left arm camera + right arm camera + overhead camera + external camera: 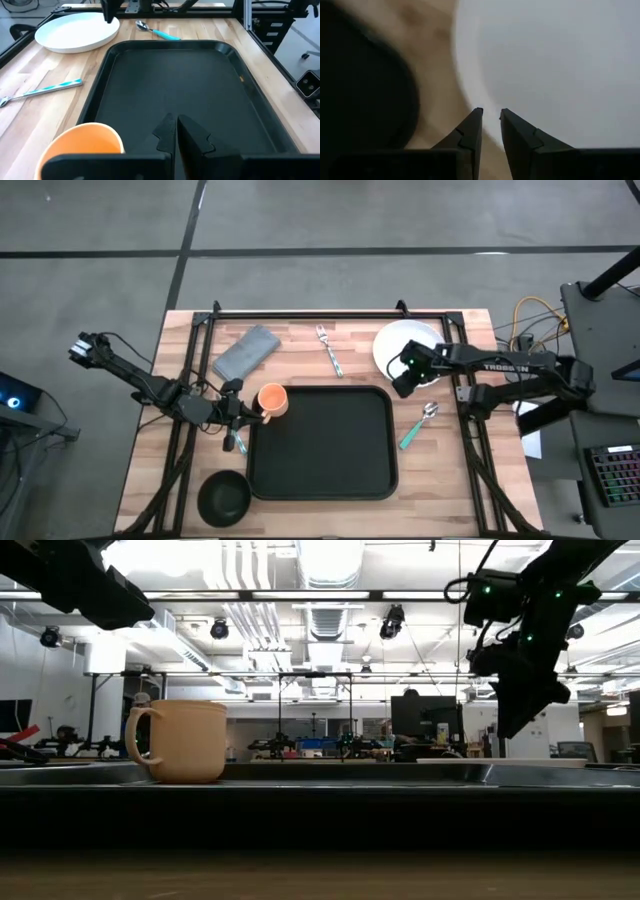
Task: Set up tray
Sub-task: Put the white plate to the right of the orange mug on the black tray
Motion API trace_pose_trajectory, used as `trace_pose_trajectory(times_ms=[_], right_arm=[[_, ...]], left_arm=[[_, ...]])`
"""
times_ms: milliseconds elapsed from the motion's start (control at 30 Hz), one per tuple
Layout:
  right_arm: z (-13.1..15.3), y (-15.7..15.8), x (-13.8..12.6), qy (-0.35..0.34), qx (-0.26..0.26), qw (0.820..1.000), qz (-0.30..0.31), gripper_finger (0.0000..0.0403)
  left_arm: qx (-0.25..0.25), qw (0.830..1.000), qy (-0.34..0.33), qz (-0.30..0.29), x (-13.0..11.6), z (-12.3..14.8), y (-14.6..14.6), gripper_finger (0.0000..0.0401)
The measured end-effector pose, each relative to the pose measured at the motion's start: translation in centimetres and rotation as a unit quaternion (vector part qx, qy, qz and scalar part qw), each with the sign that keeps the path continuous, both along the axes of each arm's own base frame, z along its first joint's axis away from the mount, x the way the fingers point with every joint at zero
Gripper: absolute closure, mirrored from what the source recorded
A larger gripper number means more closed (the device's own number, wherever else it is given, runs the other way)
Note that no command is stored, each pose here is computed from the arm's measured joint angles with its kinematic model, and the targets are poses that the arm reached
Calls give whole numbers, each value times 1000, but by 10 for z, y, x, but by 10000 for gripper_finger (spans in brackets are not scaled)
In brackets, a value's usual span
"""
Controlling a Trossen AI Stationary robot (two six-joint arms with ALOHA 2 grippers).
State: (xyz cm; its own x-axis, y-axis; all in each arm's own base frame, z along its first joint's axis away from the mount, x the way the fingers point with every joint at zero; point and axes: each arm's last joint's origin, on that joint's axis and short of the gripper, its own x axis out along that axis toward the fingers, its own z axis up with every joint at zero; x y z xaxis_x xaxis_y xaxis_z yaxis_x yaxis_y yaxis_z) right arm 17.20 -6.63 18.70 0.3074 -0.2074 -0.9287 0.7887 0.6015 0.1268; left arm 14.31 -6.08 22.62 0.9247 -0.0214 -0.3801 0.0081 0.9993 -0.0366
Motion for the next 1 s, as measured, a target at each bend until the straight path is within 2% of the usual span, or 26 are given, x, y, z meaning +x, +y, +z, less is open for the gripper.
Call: trace_pose_trajectory(times_ms=[167,333,500,700,867,1000], right_arm=[[0,9,4,5,-12,999,51,335],[-5,12,9,14,-3,995,97,298],[-19,9,17,49,-6,991,126,262],[-34,5,32,61,-11,987,150,247],[-47,2,35,92,-14,985,145,257],[-54,-2,37,111,-9,983,147,304]], left_arm=[[-1,1000,1,1,0,0,0,401],[-2,1000,1,1,0,0,0,401],[-2,1000,1,1,0,0,0,401],[-9,1000,1,4,0,0,0,401],[-24,1000,1,10,0,0,0,401],[-32,999,1,13,0,0,0,401]])
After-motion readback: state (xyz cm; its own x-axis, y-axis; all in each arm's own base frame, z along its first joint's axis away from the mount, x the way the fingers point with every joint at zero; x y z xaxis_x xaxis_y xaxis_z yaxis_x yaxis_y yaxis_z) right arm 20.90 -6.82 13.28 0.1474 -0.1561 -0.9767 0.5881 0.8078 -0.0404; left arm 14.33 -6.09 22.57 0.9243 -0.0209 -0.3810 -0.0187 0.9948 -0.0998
